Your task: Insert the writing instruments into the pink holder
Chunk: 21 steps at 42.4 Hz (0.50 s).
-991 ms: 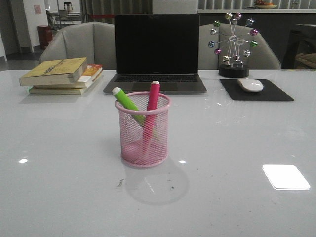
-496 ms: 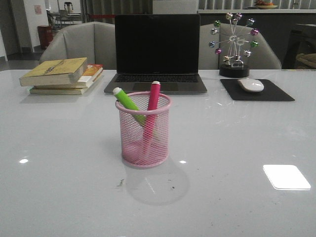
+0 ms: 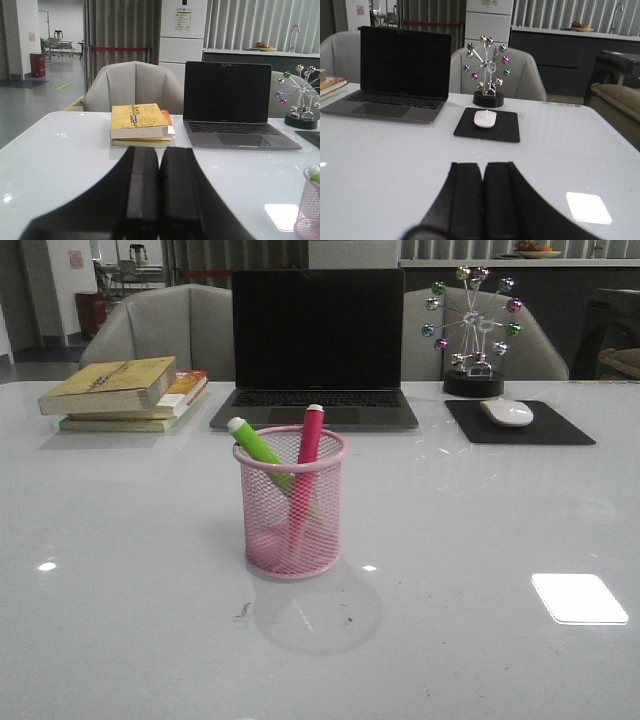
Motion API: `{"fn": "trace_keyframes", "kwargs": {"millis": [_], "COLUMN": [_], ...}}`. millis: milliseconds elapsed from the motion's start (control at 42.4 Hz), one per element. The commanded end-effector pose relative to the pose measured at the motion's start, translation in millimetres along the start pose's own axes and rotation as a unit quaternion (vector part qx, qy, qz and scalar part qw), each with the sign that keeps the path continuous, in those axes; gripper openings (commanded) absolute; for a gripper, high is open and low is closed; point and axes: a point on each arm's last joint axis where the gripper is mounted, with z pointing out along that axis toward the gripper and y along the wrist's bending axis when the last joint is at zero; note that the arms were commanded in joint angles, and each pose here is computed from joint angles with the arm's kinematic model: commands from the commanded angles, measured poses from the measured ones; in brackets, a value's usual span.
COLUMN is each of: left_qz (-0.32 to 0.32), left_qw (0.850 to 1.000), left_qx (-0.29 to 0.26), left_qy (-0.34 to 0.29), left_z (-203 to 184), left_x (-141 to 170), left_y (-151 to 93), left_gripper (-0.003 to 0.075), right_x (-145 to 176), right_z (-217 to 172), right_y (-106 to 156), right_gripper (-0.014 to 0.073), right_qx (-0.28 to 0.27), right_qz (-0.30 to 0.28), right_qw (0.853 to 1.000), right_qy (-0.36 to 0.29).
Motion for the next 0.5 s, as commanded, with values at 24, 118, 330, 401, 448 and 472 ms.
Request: {"fn": "trace_keyframes", "kwargs": {"millis": [24, 118, 330, 401, 448, 472], "left_qz": [-0.006, -0.006, -0.006, -0.006, -0.006, -0.006], "left_qw": [0.999, 0.999, 0.999, 0.999, 0.999, 0.999], "left_qx": [0.006, 0.006, 0.006, 0.006, 0.006, 0.006], "left_qy": [-0.052, -0.052, -0.052, -0.052, -0.052, -0.052], "left_z": [-1.9, -1.9, -1.9, -1.9, -1.9, -1.9], "left_x": [-9.2, -9.2, -9.2, -9.2, -9.2, -9.2], "left_y": [-0.7, -0.7, -0.7, -0.7, -0.7, -0.7], "left_gripper": [0.0093, 0.0093, 0.0093, 0.0093, 0.0093, 0.0093], "right_x": [-17.7, -18.2, -17.3, -16.9, -17.0, -17.0], "right_z": [-3.3, -3.4, -3.2, -3.2, -3.2, -3.2], "right_y": [-1.6, -2.0, -1.9, -1.9, -1.9, -1.9], "right_gripper": [0.0057, 0.0057, 0.0057, 0.0057, 0.0057, 0.0057], "right_qx": [0.01, 0.011, 0.009, 0.009, 0.009, 0.009], "right_qz": [0.001, 0.015, 0.04, 0.04, 0.04, 0.04], "right_qw": [0.996, 0.996, 0.996, 0.996, 0.996, 0.996], "right_qy": [-0.084, -0.086, -0.082, -0.08, -0.08, -0.08]}}
